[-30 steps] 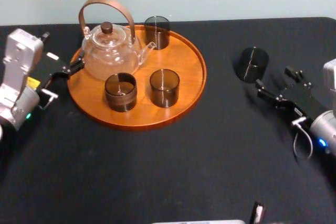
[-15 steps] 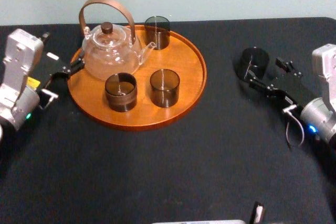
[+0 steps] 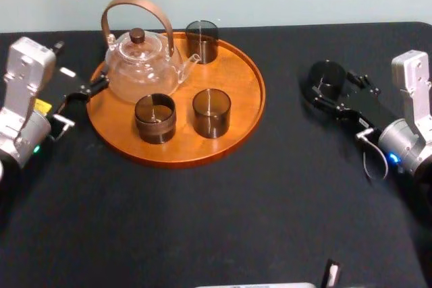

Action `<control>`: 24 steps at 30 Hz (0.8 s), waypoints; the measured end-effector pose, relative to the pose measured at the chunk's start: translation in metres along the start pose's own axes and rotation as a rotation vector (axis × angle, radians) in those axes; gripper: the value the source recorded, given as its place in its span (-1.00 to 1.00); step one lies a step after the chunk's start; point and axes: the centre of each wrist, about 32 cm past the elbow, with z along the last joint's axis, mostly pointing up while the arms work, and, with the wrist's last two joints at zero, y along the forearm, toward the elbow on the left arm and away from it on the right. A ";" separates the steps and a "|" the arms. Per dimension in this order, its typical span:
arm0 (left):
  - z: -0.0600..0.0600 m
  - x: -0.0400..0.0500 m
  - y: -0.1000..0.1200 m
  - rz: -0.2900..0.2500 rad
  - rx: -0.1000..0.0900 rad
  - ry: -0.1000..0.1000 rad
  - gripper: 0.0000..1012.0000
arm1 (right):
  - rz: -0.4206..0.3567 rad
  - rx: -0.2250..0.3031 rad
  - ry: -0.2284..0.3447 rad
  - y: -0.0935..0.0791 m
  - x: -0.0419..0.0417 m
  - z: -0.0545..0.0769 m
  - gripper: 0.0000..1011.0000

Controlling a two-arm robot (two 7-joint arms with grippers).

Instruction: Pick up the glass from the table and place it on the tray.

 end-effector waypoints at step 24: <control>0.000 0.0000 0.000 0.000 0.000 0.000 0.98 | 0.011 0.002 -0.008 0.030 0.0141 0.001 0.98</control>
